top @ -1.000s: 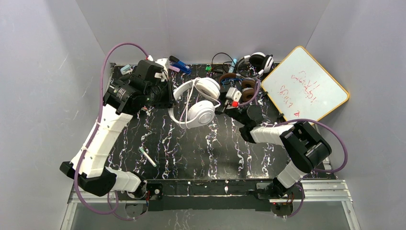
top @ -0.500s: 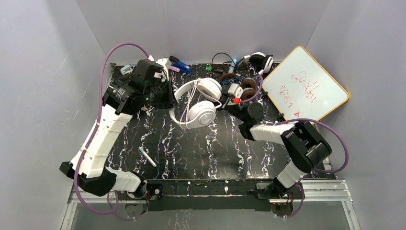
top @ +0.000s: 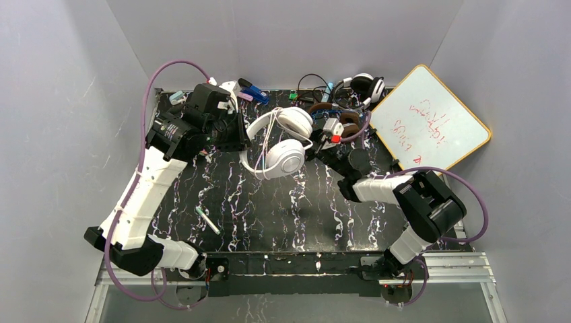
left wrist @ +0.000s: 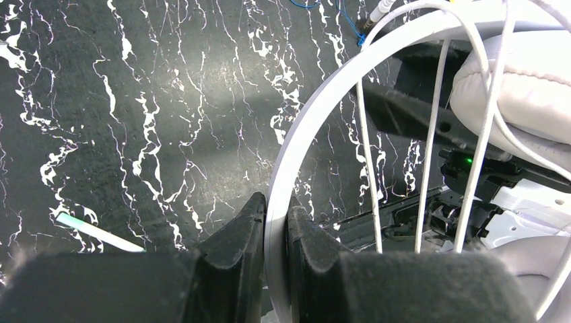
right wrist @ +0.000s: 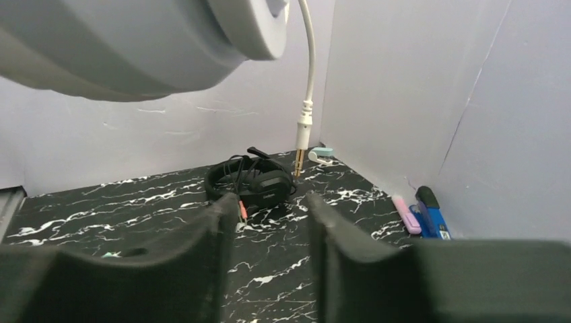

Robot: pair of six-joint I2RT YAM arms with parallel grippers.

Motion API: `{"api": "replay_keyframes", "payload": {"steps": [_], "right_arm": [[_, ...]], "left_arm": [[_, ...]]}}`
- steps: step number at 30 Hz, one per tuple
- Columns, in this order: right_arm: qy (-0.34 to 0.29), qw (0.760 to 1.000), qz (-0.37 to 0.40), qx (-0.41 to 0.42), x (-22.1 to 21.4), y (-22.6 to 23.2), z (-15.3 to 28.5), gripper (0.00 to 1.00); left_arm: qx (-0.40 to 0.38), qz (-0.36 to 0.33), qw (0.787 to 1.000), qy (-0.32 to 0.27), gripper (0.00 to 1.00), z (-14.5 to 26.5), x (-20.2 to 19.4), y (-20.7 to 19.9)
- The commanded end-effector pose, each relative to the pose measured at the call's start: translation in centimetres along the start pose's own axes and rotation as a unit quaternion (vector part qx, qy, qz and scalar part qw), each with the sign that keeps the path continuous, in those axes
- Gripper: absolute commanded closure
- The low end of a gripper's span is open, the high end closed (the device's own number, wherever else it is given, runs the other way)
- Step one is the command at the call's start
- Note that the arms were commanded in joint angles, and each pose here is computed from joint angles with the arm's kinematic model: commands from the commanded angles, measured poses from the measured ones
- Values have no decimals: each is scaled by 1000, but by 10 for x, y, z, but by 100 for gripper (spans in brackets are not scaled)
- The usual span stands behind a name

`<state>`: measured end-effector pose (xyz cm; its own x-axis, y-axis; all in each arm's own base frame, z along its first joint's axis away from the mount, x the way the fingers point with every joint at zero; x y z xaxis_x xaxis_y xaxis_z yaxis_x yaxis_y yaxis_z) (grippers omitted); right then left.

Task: Wrap the headphones
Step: Wrap the headphones cable around the headphones, then place the headphones at the center of the board.

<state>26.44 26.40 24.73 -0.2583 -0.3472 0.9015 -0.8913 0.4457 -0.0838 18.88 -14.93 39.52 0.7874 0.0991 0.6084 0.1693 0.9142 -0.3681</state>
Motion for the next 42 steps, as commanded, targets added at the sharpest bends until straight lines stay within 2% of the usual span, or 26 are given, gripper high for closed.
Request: {"api": "replay_keyframes", "payload": {"steps": [1,3,7,15,16,19,20,21,27,32,39,42], "right_arm": [[-152,986,64,0,52,1,-5,41],[-156,985,74,-10,54,-2,-6,35],[-167,982,87,-13,58,-8,-15,33],[-190,978,83,17,67,-12,-37,42],[-192,978,82,16,68,-12,-38,48],[-191,978,78,14,68,-12,-37,84],[-189,979,76,13,66,-12,-35,93],[-186,980,75,11,65,-11,-33,99],[-158,987,28,8,51,-2,-15,99],[-150,986,-64,-35,44,8,-1,99],[-113,971,-183,-105,14,38,-4,99],[-113,951,-251,-140,-4,47,-9,99]], "left_arm": [[-27,10,999,-21,100,12,2,-5],[-28,10,999,-23,100,13,2,-5],[-30,10,999,-22,100,14,2,-6],[-31,10,999,-20,100,13,2,-6],[-31,10,999,-19,100,12,2,-6],[-32,10,999,-21,100,13,3,-6],[-32,10,999,-24,100,14,3,-6],[-29,10,999,-26,100,14,3,-6],[-13,19,999,-48,100,12,5,-2],[-5,28,998,-59,100,3,2,2],[40,46,996,-70,100,-24,-14,19],[69,62,993,-78,100,-39,-24,32]]}}
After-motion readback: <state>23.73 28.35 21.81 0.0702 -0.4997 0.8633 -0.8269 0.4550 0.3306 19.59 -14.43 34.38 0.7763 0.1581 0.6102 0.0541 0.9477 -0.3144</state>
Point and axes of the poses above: each gripper's point midway between its finger pads, its own z axis back along the fingers, its own y axis along the line the jaws close on, x = y × z, the point moved 9 cm from there along z, back along the fingers, and after that the axes turned 2 degrees about z, right-handed, at the moved point
